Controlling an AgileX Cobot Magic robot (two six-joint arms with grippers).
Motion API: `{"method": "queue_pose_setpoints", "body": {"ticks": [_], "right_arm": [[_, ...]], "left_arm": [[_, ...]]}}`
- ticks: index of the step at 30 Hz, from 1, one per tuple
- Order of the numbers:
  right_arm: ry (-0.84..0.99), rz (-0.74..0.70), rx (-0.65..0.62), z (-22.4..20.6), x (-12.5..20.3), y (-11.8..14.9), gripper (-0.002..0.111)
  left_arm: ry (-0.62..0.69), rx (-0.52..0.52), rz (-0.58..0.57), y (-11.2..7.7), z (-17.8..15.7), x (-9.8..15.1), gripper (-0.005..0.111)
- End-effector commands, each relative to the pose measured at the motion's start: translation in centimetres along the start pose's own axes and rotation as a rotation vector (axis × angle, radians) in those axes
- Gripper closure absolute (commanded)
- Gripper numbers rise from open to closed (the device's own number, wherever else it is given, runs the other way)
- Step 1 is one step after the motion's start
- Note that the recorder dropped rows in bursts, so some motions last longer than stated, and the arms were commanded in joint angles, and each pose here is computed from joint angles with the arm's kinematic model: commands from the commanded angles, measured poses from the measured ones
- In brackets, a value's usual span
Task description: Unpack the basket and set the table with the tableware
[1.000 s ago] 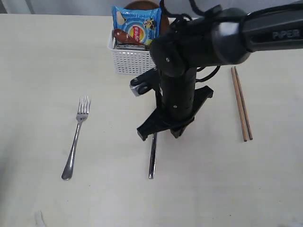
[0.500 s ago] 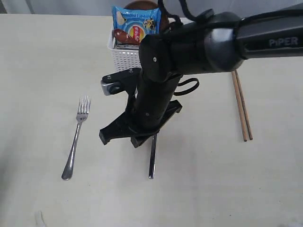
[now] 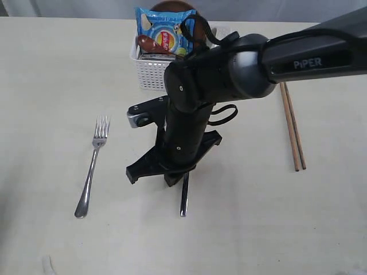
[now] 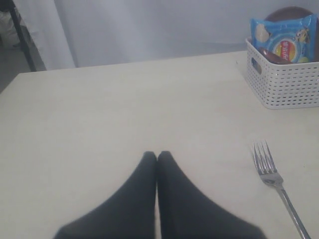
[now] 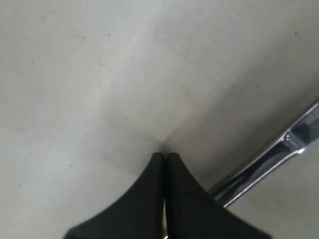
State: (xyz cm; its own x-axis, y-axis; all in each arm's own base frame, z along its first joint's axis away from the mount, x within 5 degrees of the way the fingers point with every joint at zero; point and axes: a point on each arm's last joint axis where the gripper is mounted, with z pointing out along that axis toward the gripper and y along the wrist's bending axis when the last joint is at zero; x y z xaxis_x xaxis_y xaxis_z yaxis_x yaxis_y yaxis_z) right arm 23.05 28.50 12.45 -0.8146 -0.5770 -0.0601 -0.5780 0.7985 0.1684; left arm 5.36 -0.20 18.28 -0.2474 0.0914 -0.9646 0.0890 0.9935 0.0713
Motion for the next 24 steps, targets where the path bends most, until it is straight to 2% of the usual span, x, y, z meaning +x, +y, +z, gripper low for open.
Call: {"method": "queue_pose_setpoints", "body": {"ticks": [1, 24], "right_arm": [[0.003, 0.002, 0.014, 0.1, 0.1, -0.2, 0.109], [0.054, 0.026, 0.086, 1.1, 1.5, -1.3, 0.109]], "left_arm": [[0.0, 0.006, -0.003, 0.0, 0.0, 0.1, 0.107], [0.0, 0.006, -0.003, 0.0, 0.0, 0.1, 0.107]]}}
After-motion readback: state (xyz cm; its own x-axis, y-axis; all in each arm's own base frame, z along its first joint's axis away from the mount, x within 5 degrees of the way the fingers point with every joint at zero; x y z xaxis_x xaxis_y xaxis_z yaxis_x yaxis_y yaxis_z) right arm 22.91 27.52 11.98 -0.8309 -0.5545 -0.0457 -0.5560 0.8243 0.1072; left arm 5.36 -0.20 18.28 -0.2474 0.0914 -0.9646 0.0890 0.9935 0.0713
